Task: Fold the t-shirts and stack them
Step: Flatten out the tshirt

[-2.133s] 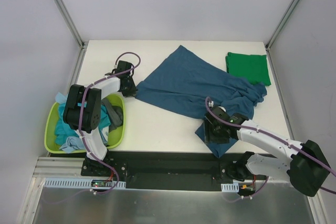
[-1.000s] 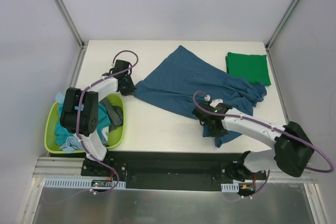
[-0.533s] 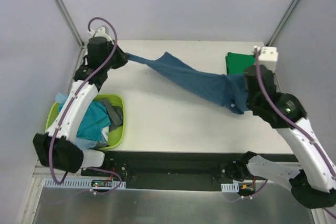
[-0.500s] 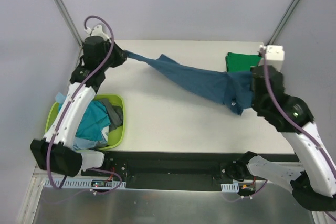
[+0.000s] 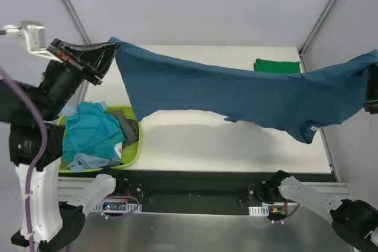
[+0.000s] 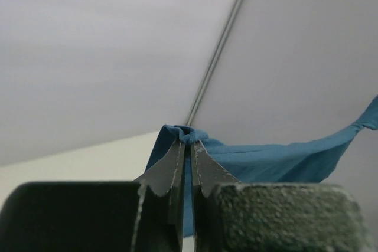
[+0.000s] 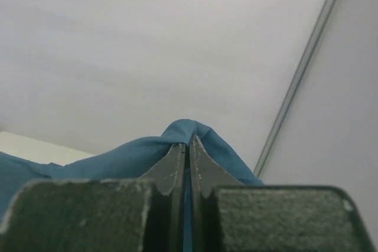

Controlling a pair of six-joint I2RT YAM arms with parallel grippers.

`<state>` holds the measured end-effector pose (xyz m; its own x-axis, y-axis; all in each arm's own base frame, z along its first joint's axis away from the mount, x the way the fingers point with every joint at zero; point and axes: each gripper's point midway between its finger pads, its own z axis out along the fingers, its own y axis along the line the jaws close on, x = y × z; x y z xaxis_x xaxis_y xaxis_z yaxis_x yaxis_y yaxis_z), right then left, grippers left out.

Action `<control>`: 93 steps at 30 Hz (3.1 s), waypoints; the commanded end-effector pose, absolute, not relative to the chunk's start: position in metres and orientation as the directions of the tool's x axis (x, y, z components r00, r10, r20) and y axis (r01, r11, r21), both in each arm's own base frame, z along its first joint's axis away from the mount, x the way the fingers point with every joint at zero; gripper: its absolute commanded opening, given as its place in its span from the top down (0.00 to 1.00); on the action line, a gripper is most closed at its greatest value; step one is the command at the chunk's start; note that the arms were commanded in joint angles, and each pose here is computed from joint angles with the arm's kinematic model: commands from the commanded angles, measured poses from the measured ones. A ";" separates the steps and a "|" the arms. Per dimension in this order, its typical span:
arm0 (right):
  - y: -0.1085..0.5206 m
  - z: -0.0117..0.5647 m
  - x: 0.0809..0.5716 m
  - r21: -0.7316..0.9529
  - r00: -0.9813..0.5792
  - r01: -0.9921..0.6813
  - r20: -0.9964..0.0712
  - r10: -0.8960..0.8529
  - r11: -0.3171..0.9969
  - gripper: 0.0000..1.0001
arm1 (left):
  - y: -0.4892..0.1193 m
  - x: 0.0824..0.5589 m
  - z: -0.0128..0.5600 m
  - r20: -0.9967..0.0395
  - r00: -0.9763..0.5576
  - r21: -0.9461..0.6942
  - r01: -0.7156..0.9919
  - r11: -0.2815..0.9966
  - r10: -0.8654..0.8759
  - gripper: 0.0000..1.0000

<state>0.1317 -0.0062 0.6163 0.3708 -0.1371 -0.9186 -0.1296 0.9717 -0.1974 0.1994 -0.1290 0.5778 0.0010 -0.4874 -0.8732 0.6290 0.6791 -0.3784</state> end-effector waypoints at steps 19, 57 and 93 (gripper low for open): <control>0.052 0.510 0.419 -0.616 -0.005 -0.002 -0.788 -0.616 0.788 1.00 | -0.110 0.438 0.378 -0.874 -0.331 -0.413 0.113 0.904 -0.357 1.00; 0.095 0.192 0.628 -0.364 -0.448 -0.232 -0.783 -0.431 0.902 0.81 | -0.077 0.635 0.120 -0.766 -0.596 -0.207 -0.129 0.970 -0.243 0.76; 0.001 0.055 0.394 0.378 -0.850 0.280 -0.330 0.411 0.882 0.07 | -0.189 0.385 0.046 -0.407 -0.907 -0.445 0.092 0.891 -0.110 0.01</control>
<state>0.3792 0.0055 0.0580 -0.8350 0.4391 -0.3316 0.3072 0.8720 0.3810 0.3804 -0.1945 0.0542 -0.9165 -0.0974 -0.3880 0.1033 0.8795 -0.4646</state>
